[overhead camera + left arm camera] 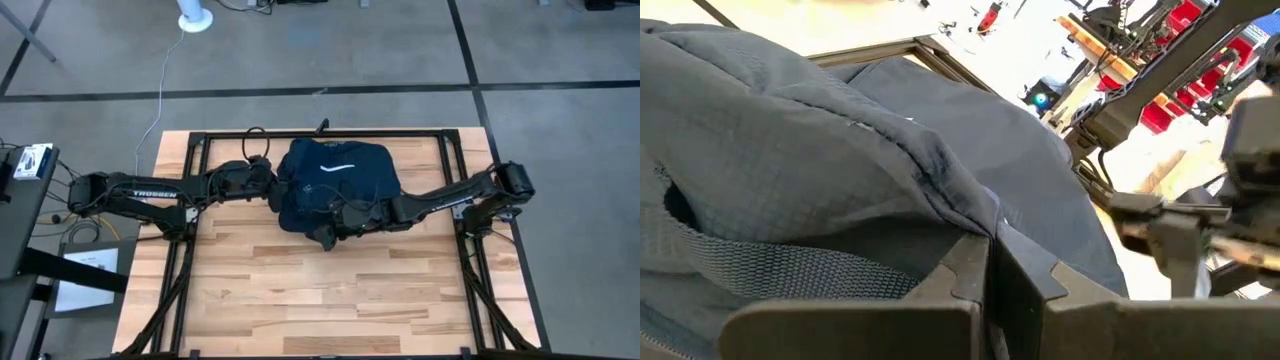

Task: Unpack backpack
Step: Open the dark blue backpack

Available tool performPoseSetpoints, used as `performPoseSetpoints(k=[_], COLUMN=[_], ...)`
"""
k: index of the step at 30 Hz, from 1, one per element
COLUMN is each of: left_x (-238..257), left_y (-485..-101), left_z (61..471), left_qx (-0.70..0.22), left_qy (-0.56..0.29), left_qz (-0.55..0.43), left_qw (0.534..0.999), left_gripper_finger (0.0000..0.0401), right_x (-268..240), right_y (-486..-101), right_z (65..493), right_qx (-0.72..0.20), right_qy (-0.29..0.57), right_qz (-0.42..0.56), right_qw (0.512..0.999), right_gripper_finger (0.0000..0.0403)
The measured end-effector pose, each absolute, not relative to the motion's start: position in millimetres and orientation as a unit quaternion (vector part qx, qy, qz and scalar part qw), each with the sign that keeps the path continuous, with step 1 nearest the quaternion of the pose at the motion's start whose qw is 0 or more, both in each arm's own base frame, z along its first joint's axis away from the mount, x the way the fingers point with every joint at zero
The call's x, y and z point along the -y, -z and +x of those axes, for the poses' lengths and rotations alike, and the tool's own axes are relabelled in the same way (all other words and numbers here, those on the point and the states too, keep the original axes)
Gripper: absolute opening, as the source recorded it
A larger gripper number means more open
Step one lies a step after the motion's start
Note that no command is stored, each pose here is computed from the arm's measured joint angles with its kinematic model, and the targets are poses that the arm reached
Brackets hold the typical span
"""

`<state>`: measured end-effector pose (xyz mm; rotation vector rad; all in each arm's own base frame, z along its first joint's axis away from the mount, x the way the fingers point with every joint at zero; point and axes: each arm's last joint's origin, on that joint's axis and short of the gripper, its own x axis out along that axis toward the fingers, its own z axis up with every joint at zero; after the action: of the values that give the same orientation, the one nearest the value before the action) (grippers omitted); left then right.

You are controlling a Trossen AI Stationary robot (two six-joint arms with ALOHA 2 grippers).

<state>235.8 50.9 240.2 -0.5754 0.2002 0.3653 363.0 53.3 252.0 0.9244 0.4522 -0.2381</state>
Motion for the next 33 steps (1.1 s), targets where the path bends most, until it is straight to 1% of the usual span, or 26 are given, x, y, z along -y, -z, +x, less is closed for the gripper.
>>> performPoseSetpoints(k=[8,13,21,27,30,33], left_x=[-51,-51,-51,-51,-51,-51], left_y=[-240,-240,-241,-242,-242,-242], left_z=[236,236,236,236,236,236], left_qx=[-0.098,-0.098,-0.095,-0.09,-0.089,-0.089], left_qy=[-0.178,-0.178,-0.177,-0.177,-0.177,-0.177], left_qz=[-0.279,-0.279,-0.277,-0.277,-0.277,-0.277], left_qw=[0.939,0.939,0.94,0.94,0.94,0.94], left_gripper_finger=[0.0,0.0,0.0,0.0,0.0,0.0], right_x=[-44,-39,-37,-39,-39,-38], right_y=[-240,-242,-238,-225,-221,-222], right_z=[359,361,368,382,386,386], right_qx=[-0.259,-0.251,-0.245,-0.239,-0.245,-0.244], right_qy=[0.155,0.154,0.131,0.092,0.092,0.09], right_qz=[0.432,0.426,0.429,0.444,0.444,0.435], right_qw=[0.85,0.856,0.859,0.859,0.857,0.862], right_gripper_finger=[0.0229,0.0226,0.0226,0.0226,0.0225,0.0211])
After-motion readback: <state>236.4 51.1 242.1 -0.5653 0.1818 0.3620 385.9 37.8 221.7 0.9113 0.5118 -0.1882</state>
